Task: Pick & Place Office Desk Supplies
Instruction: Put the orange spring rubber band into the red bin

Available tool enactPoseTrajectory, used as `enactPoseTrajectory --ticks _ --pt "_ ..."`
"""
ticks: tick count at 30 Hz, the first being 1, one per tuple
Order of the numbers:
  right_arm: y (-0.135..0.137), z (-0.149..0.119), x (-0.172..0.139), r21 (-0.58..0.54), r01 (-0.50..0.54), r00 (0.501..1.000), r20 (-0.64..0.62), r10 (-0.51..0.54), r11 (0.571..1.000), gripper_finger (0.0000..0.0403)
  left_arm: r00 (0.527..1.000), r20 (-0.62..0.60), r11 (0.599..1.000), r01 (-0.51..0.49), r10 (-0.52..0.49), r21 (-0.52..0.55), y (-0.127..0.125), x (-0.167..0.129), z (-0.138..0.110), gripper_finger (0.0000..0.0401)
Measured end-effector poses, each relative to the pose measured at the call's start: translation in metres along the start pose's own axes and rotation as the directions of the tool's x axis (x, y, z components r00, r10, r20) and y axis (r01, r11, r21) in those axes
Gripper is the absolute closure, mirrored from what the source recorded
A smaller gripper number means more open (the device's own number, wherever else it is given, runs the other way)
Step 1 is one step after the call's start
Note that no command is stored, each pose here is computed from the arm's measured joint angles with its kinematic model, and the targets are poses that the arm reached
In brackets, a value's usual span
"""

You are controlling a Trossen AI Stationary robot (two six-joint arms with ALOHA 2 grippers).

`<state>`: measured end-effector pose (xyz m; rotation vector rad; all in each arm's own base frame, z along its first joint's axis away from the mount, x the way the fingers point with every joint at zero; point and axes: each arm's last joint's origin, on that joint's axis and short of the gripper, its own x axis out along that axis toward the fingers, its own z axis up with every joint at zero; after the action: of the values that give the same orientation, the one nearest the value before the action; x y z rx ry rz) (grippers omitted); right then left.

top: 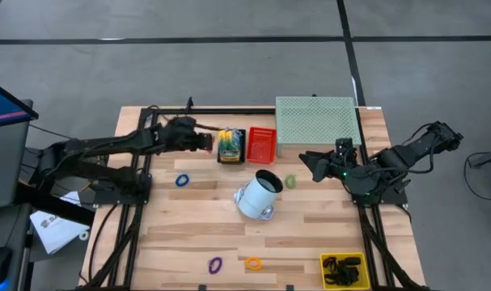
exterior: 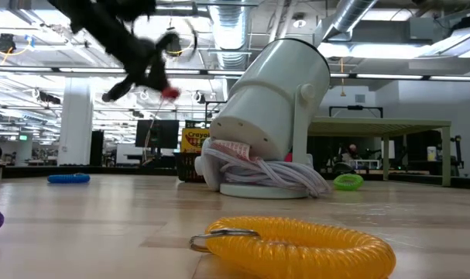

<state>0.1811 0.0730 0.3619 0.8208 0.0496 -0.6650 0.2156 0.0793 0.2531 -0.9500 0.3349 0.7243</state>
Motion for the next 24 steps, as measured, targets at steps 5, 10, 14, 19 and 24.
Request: enactPoseTrajectory --ticks 5,10,14,19,24 --pt "0.000 0.000 0.000 -0.005 0.003 1.000 -0.001 -0.003 1.000 0.0183 0.967 0.028 0.967 0.253 -0.253 0.015 -0.028 -0.013 -0.003 0.0398" --pt "-0.001 0.000 0.000 -0.007 0.004 1.000 -0.001 -0.004 1.000 0.0183 0.948 -0.031 0.947 0.319 -0.318 0.038 -0.044 0.001 -0.025 0.0398" --pt "-0.001 0.000 0.000 -0.007 0.005 1.000 -0.001 -0.005 1.000 0.0183 0.959 -0.035 0.959 0.281 -0.281 0.020 -0.052 0.028 -0.029 0.0398" --pt "-0.001 0.000 0.000 -0.009 0.005 1.000 -0.002 -0.005 1.000 0.0183 0.955 -0.026 0.948 0.297 -0.296 0.111 -0.077 0.063 -0.001 0.0398" --pt "-0.001 -0.001 0.000 -0.010 0.003 1.000 -0.004 -0.003 1.000 0.0183 0.974 -0.063 0.954 0.225 -0.217 0.200 -0.090 0.104 0.030 0.0398"
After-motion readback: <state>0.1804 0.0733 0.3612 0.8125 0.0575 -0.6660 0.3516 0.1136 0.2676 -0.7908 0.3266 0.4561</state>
